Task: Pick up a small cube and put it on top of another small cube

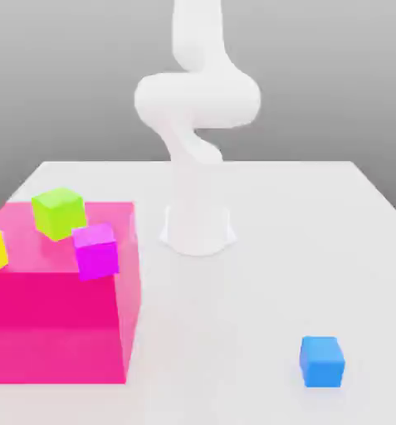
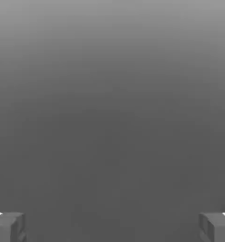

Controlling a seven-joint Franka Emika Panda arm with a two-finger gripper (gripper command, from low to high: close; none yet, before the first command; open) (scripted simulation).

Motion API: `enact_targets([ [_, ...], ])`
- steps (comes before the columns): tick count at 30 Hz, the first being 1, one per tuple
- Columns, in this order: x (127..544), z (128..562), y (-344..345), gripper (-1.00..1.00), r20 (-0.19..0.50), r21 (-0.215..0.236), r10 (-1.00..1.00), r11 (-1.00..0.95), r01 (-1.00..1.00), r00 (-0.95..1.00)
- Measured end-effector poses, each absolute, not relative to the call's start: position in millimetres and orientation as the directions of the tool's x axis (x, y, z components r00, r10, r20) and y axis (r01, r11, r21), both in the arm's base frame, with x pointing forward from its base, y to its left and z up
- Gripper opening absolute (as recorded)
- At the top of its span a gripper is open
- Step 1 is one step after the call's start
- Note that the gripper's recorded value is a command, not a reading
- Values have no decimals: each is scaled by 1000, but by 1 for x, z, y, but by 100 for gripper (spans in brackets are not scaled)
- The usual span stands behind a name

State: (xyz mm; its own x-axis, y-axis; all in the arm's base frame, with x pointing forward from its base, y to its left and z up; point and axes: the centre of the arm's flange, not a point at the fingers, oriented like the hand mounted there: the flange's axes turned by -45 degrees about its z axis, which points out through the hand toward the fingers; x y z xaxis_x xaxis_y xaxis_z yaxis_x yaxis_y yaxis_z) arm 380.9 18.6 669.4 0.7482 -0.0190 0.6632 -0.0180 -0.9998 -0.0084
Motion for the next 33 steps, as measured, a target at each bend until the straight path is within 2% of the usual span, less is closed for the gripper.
enact_targets([
  [6, 442, 556, 65, 0, 518, -1, -25, -1000, -29, 855],
  [12, 466, 435, 110, 0, 363, 6, -24, -1000, -28, 932],
  [17, 458, 335, 146, 0, 224, 8, -18, -1000, -20, 975],
  [24, 410, 209, 188, 0, 24, 0, -14, -1000, -14, 1000],
  [29, 404, 146, 193, 0, 1, -2, -16, -1000, -16, 1000],
  [30, 403, 137, 192, -100, 0, -2, -15, -1000, -15, 1000],
  [33, 403, 137, 192, -100, 1, -2, -15, -1000, -15, 1000],
])
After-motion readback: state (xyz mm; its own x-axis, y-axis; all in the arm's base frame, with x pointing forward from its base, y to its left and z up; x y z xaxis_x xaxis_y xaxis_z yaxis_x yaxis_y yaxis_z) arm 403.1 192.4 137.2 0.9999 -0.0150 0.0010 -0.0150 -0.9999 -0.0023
